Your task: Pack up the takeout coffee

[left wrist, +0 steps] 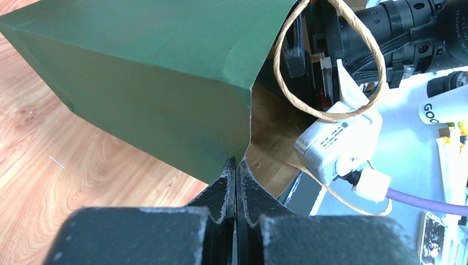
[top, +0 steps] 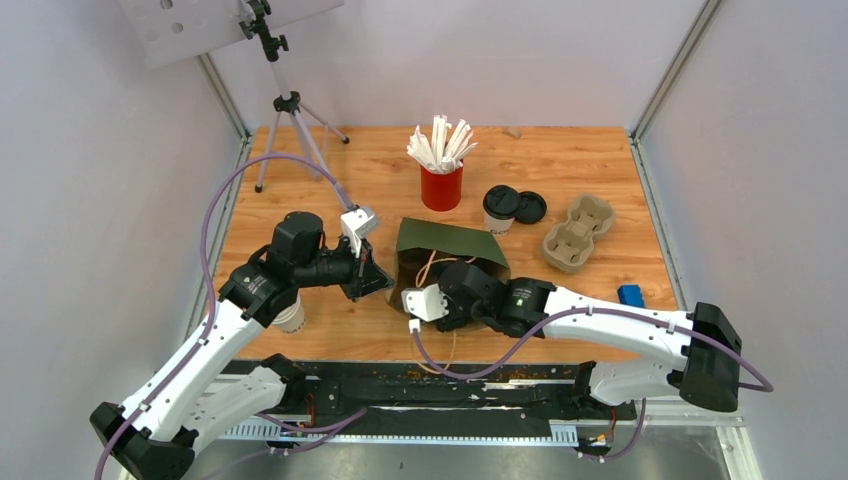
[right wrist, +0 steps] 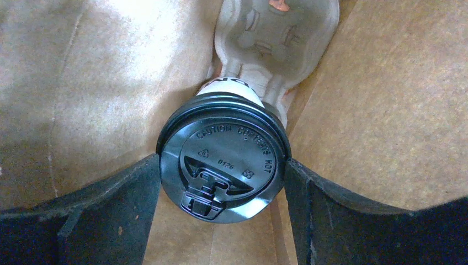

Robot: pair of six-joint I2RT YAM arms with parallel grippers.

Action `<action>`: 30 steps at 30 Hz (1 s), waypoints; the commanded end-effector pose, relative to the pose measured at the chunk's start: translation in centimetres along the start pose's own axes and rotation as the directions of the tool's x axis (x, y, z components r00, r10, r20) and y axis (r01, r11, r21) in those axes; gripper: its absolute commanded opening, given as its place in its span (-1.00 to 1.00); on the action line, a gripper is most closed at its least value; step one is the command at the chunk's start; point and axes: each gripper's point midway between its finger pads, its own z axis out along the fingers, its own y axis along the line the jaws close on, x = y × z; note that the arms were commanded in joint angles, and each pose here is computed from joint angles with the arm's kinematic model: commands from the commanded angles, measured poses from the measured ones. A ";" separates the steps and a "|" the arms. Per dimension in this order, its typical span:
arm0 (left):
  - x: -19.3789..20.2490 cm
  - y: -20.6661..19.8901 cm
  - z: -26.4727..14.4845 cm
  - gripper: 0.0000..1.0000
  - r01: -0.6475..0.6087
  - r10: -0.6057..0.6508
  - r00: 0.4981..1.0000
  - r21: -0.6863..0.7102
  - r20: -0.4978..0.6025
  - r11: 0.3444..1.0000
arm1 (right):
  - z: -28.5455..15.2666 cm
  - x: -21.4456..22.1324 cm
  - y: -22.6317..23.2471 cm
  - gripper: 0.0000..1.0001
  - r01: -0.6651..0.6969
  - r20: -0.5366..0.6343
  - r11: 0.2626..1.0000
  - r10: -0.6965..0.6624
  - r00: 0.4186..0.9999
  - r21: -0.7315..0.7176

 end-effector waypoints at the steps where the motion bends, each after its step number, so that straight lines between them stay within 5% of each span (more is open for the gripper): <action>1: -1.2 -0.8 -0.3 -1.00 -0.038 0.037 0.999 0.028 0.036 0.999 | -0.3 0.3 -1.7 0.33 -0.044 0.005 0.996 0.043 0.999 0.083; 30: -2.0 -0.8 -0.1 -1.00 -0.024 0.023 0.998 0.027 0.050 0.999 | 0.4 1.2 -4.6 0.31 -0.011 -0.027 0.983 0.016 1.000 0.185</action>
